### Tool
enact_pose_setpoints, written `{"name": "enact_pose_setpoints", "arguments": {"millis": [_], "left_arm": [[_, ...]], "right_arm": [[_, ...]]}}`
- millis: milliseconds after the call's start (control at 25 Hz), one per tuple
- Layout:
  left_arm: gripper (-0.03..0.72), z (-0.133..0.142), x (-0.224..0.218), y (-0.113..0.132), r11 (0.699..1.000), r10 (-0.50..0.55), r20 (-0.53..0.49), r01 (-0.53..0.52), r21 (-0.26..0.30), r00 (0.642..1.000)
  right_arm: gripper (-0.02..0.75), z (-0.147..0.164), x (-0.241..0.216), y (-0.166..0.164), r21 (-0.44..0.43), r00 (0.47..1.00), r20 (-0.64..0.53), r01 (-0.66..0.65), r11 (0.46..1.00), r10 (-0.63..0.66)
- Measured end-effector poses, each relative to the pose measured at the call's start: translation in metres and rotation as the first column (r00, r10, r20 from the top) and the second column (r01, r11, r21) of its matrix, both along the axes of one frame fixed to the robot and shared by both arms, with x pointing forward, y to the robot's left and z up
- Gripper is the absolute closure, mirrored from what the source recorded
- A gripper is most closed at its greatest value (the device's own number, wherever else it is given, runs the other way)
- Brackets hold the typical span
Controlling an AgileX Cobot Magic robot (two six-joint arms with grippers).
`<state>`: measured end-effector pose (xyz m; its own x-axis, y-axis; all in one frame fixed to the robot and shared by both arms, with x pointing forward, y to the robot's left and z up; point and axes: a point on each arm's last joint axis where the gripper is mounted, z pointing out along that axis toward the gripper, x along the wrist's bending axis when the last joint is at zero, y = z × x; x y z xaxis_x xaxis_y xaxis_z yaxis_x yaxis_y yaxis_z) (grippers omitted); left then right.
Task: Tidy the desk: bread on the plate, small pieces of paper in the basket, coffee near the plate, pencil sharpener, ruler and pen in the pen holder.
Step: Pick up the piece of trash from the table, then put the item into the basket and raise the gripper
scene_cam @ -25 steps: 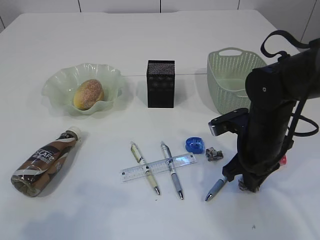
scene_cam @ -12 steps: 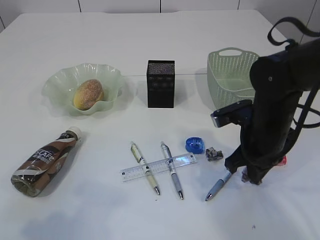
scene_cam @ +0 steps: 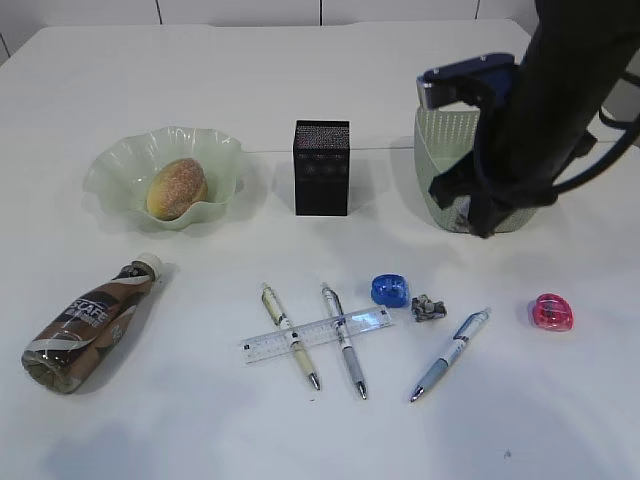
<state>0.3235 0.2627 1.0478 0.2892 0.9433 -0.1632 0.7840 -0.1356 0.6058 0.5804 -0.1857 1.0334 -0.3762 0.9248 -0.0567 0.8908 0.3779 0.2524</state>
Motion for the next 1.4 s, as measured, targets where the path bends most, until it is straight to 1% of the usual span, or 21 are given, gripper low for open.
{"name": "enact_pose_setpoints", "arguments": {"millis": [200, 360, 520, 680, 760, 840, 920, 1000, 1040, 1120, 1200, 1240, 1280, 1320, 1400], "left_arm": [[0.223, 0.000, 0.000, 0.000, 1.000, 0.000, 0.000, 0.000, 0.000, 1.000], [0.223, 0.000, 0.000, 0.000, 1.000, 0.000, 0.000, 0.000, 0.000, 1.000], [0.223, 0.000, 0.000, 0.000, 1.000, 0.000, 0.000, 0.000, 0.000, 1.000], [0.222, 0.000, 0.000, 0.000, 1.000, 0.000, 0.000, 0.000, 0.000, 1.000], [0.223, 0.000, 0.000, 0.000, 1.000, 0.000, 0.000, 0.000, 0.000, 1.000], [0.222, 0.000, 0.000, 0.000, 1.000, 0.000, 0.000, 0.000, 0.000, 1.000], [0.223, 0.000, 0.000, 0.000, 1.000, 0.000, 0.000, 0.000, 0.000, 1.000], [0.222, 0.000, 0.000, 0.000, 1.000, 0.000, 0.000, 0.000, 0.000, 1.000], [0.223, 0.000, 0.000, 0.000, 1.000, 0.000, 0.000, 0.000, 0.000, 1.000], [0.223, 0.000, 0.000, 0.000, 1.000, 0.000, 0.000, 0.000, 0.000, 1.000], [0.223, 0.000, 0.000, 0.000, 1.000, 0.000, 0.001, 0.000, 0.002, 1.000], [0.222, 0.000, 0.000, 0.000, 1.000, 0.000, 0.001, 0.000, 0.004, 1.000], [0.223, 0.000, 0.000, 0.000, 1.000, 0.000, 0.002, 0.000, 0.005, 1.000], [0.223, 0.000, 0.000, 0.000, 1.000, 0.000, 0.002, 0.000, 0.006, 1.000], [0.223, 0.000, 0.000, 0.001, 1.000, 0.000, 0.002, 0.000, 0.008, 1.000]], "right_arm": [[0.720, 0.036, 0.015, 0.003, 0.037, 0.992, 0.125, 0.000, 0.999, -0.005], [0.720, 0.055, 0.025, -0.006, 0.060, 0.980, 0.197, 0.028, 0.998, -0.039], [0.720, 0.063, 0.036, -0.035, 0.077, 0.963, 0.244, 0.103, 0.992, -0.119], [0.720, 0.063, 0.046, -0.064, 0.084, 0.941, 0.276, 0.177, 0.981, -0.194], [0.720, 0.062, 0.048, -0.069, 0.086, 0.937, 0.282, 0.188, 0.978, -0.205], [0.721, 0.049, 0.060, -0.076, 0.082, 0.931, 0.292, 0.202, 0.976, -0.217], [0.721, 0.040, 0.068, -0.075, 0.086, 0.928, 0.303, 0.200, 0.976, -0.217], [0.721, 0.023, 0.081, -0.074, 0.094, 0.921, 0.326, 0.193, 0.977, -0.213], [0.721, 0.023, 0.081, -0.074, 0.094, 0.921, 0.326, 0.193, 0.977, -0.213], [0.721, 0.002, 0.097, -0.072, 0.103, 0.912, 0.352, 0.184, 0.977, -0.209], [0.721, -0.001, 0.100, -0.071, 0.109, 0.907, 0.367, 0.181, 0.978, -0.208], [0.721, -0.015, 0.109, -0.070, 0.116, 0.900, 0.385, 0.175, 0.978, -0.206], [0.721, -0.015, 0.109, -0.070, 0.116, 0.900, 0.385, 0.175, 0.978, -0.206], [0.721, -0.025, 0.117, -0.069, 0.116, 0.887, 0.417, 0.163, 0.980, -0.197], [0.721, -0.027, 0.120, -0.069, 0.119, 0.880, 0.434, 0.158, 0.980, -0.195]]}}
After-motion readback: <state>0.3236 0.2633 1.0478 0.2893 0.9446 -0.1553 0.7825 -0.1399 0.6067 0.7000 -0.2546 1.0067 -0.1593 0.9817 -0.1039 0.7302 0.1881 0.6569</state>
